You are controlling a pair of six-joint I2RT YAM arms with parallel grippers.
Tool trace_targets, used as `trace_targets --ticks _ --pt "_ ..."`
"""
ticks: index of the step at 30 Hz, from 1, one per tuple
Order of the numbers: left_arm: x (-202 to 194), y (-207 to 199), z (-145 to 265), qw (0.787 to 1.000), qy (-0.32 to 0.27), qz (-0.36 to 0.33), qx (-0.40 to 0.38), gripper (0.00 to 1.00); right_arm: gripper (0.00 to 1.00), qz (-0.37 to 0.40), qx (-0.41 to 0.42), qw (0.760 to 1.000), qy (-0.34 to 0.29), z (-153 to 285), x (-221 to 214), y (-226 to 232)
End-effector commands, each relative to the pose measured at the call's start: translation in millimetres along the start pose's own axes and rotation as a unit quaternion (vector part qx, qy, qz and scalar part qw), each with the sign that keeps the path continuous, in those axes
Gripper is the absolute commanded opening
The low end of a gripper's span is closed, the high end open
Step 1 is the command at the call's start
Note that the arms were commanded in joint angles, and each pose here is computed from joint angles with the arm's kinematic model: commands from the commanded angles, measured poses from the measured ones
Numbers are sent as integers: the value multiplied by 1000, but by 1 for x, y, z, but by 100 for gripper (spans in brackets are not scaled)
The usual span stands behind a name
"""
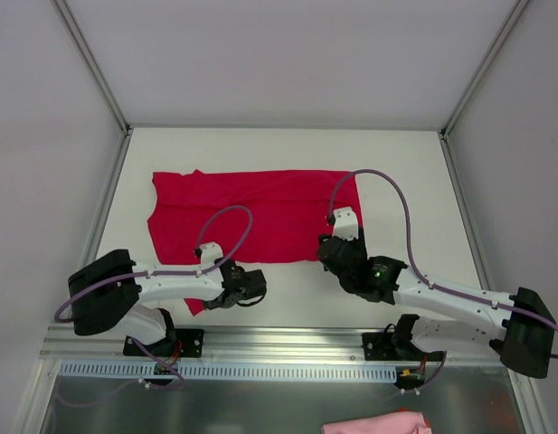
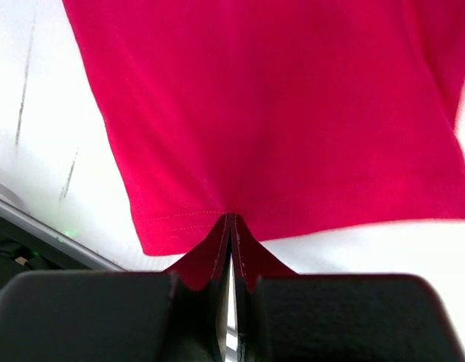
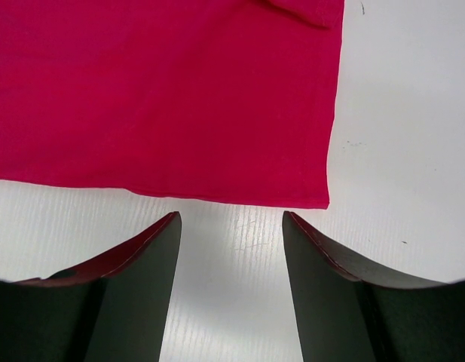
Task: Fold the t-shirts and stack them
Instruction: Grap the side of the flattened tshirt closest away from the robot with both arms
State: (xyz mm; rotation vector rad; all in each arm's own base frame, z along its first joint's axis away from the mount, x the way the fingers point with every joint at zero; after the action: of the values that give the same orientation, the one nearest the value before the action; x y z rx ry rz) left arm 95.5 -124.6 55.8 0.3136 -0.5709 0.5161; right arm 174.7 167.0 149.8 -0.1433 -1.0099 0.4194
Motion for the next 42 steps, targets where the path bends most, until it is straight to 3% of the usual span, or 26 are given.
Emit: trace_targets --ticks 1,8,15,16,22,31,42 --pt "7 -5 21 999 -2 39 -27 0 61 -7 -19 1000 -11 -2 5 -4" --pt "20 3 39 998 -29 42 -26 0 61 -1 -16 1000 -2 -7 4 1" --pt "13 0 37 999 -19 24 -24 2 65 7 -18 1000 9 -11 4 5" --pt "11 -1 36 999 -16 20 -25 12 65 8 -18 1000 10 -11 4 5" --pt "-2 -2 41 999 -1 12 -34 37 65 7 -16 1000 8 -11 5 5" --pt "-27 -1 22 1000 15 -6 -18 40 65 7 -15 1000 8 -11 5 5" --pt "-25 3 2 1000 16 5 -9 40 65 4 -14 1000 5 -8 5 3"
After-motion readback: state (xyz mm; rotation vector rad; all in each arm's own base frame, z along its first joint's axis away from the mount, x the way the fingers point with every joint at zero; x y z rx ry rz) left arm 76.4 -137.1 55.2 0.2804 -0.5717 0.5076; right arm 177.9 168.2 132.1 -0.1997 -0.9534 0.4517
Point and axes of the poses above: each gripper's point midway between its finger pads, its own z axis back along the fingers, its own y axis along the line the jaws close on, x = y × z, the point moved 5 cm from there along z, back along the fingers, and after that the axes turned 11 degrees about z, right-handed, at the moved point
